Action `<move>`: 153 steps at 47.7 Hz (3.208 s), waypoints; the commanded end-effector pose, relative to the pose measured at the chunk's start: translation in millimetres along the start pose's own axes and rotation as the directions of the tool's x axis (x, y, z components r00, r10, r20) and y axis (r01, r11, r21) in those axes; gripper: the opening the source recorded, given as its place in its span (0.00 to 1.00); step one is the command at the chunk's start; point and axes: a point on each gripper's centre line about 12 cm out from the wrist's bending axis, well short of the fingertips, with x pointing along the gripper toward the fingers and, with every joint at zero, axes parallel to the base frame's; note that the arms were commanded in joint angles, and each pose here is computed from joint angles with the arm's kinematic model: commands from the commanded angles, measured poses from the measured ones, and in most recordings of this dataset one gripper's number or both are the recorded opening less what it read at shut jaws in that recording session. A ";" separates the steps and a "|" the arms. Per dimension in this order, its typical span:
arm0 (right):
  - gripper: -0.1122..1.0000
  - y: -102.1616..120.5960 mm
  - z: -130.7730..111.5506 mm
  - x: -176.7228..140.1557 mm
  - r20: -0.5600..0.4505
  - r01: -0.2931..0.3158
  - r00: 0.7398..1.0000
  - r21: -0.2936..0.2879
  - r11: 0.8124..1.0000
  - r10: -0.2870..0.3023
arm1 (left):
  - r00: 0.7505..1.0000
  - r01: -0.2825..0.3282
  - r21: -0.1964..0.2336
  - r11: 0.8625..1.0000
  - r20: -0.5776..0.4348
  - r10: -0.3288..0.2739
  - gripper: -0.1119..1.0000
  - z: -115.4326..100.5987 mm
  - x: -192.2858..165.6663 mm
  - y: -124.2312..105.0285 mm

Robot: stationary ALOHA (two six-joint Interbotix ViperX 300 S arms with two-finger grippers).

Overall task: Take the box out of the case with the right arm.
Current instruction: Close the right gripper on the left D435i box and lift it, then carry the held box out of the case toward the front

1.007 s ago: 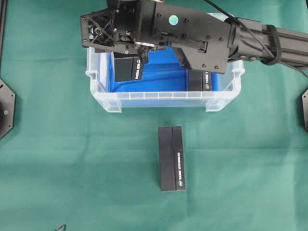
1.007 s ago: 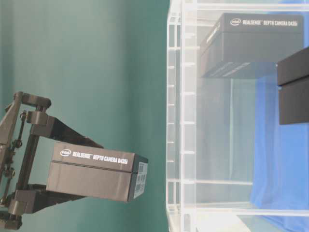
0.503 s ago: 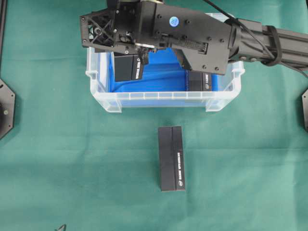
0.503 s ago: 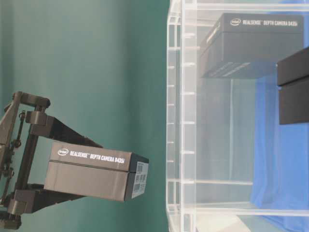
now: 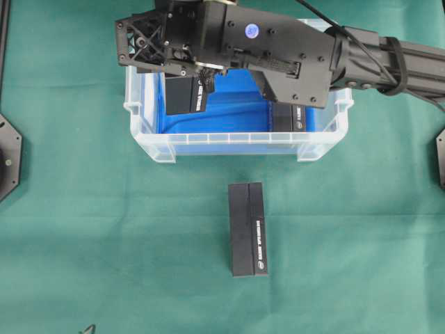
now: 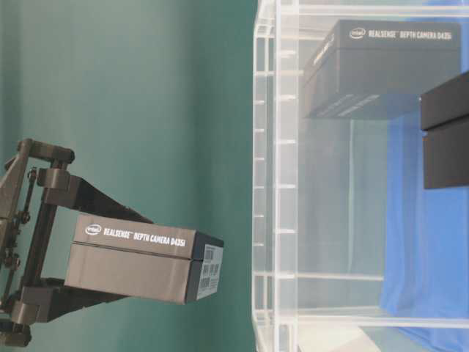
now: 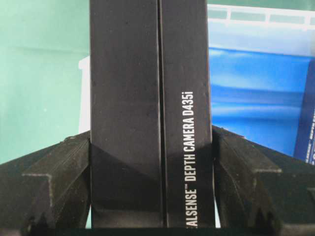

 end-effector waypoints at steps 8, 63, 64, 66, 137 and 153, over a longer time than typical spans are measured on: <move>0.72 -1.6 18.1 -43.3 0.014 -0.095 0.995 0.026 0.995 0.095 | 1.000 -0.001 0.001 1.000 0.007 0.001 0.10 2.0 -1.8 -0.2; 0.72 -0.7 9.5 -48.3 0.005 -0.104 0.995 0.037 0.994 0.104 | 1.000 -0.001 0.001 1.000 0.007 0.001 0.10 1.6 -1.2 -0.1; 0.72 -0.9 8.1 -48.8 0.003 -0.102 0.995 0.038 0.994 0.102 | 1.000 -0.002 0.001 1.000 0.005 0.002 0.10 1.9 -0.9 -0.2; 0.72 -1.3 4.5 -50.2 0.000 -0.099 0.995 0.039 0.994 0.099 | 1.000 -0.001 0.001 1.000 0.007 0.001 0.10 1.6 -1.2 -0.1; 0.72 -22.8 -168.5 -87.2 -0.188 -0.010 0.982 0.104 0.995 0.030 | 1.000 -0.004 -0.001 1.000 -0.013 0.004 0.10 -0.6 6.2 0.0; 0.72 -24.3 -204.5 -32.0 -0.218 0.086 0.974 0.115 0.990 -0.059 | 1.000 -0.005 -0.001 1.000 -0.012 0.005 0.10 -0.4 6.2 0.1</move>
